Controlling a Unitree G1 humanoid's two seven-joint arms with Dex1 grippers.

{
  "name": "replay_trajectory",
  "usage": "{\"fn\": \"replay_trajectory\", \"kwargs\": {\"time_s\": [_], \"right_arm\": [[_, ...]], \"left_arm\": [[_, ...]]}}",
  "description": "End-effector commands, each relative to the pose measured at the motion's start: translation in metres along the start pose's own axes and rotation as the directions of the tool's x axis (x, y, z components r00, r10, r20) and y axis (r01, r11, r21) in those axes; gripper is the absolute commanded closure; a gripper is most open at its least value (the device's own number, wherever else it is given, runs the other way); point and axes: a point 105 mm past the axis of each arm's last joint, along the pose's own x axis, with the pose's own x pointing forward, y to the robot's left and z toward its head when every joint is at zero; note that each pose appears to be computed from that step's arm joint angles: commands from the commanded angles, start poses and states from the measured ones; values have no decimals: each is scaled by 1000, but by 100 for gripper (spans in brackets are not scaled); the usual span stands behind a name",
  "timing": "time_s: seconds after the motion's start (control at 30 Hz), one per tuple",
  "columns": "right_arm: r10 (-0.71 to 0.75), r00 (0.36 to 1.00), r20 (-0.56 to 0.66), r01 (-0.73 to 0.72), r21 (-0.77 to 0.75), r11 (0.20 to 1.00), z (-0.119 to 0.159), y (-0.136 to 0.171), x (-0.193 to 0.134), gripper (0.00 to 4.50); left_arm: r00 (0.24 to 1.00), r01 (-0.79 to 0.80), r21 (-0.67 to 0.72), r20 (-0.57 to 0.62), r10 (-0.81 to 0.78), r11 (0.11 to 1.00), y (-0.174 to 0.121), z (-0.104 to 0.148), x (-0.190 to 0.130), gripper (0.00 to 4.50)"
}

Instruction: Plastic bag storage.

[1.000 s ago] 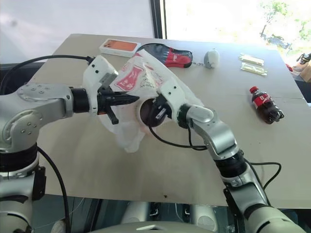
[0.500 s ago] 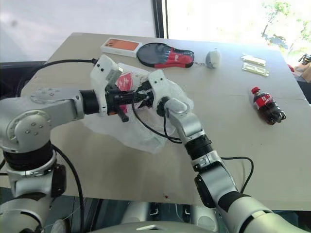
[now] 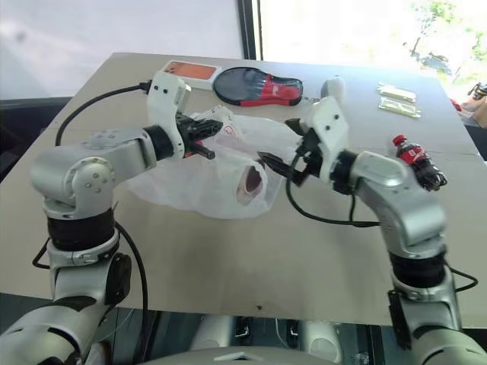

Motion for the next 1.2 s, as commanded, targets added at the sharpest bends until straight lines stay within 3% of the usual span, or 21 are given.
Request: {"fn": "replay_trajectory", "kwargs": {"time_s": [0.03, 0.13, 0.23, 0.37, 0.57, 0.63, 0.77, 0.83, 0.93, 0.97, 1.07, 1.2], "right_arm": [[-285, 955, -78, 274, -122, 954, 4, -56, -36, 2], [-502, 822, -269, 439, -261, 860, -34, -108, -75, 2], [-620, 671, -406, 534, -316, 784, -74, -148, -110, 2], [-640, 545, -541, 595, -287, 750, -123, -178, -141, 2], [-555, 459, -693, 640, -176, 748, -179, -191, -160, 2], [-502, 472, -725, 636, -114, 763, -190, -188, -159, 26], [-447, 500, -742, 608, -67, 791, -193, -187, -154, 149], [-454, 506, -733, 579, -101, 809, -186, -191, -154, 149], [-438, 577, -689, 536, -86, 840, -169, -190, -144, 149], [-402, 639, -655, 507, -35, 861, -157, -183, -135, 149], [-266, 803, -534, 353, 66, 933, -109, -140, -106, 149], [-35, 917, -398, 107, 160, 981, -62, -52, -68, 149]], "left_arm": [[997, 17, 35, 79, -19, 999, -8, 18, 0, 450], [993, 46, 49, 107, -51, 998, -15, 21, 0, 450], [990, 71, 75, 120, -80, 995, -21, 24, -2, 450], [987, 91, 92, 127, -102, 992, -27, 25, -7, 450], [990, 77, 123, 109, -91, 989, -28, 20, -13, 450], [991, 65, 122, 108, -78, 990, -26, 19, -16, 450], [992, 52, 118, 111, -66, 992, -25, 18, -18, 450], [991, 48, 109, 120, -61, 993, -24, 19, -20, 450], [989, 50, 82, 136, -61, 995, -24, 20, -22, 450], [988, 50, 80, 139, -61, 996, -23, 21, -22, 450], [984, 70, 71, 158, -80, 995, -24, 25, -25, 450], [977, 109, 84, 174, -122, 991, -27, 31, -27, 450]]}}
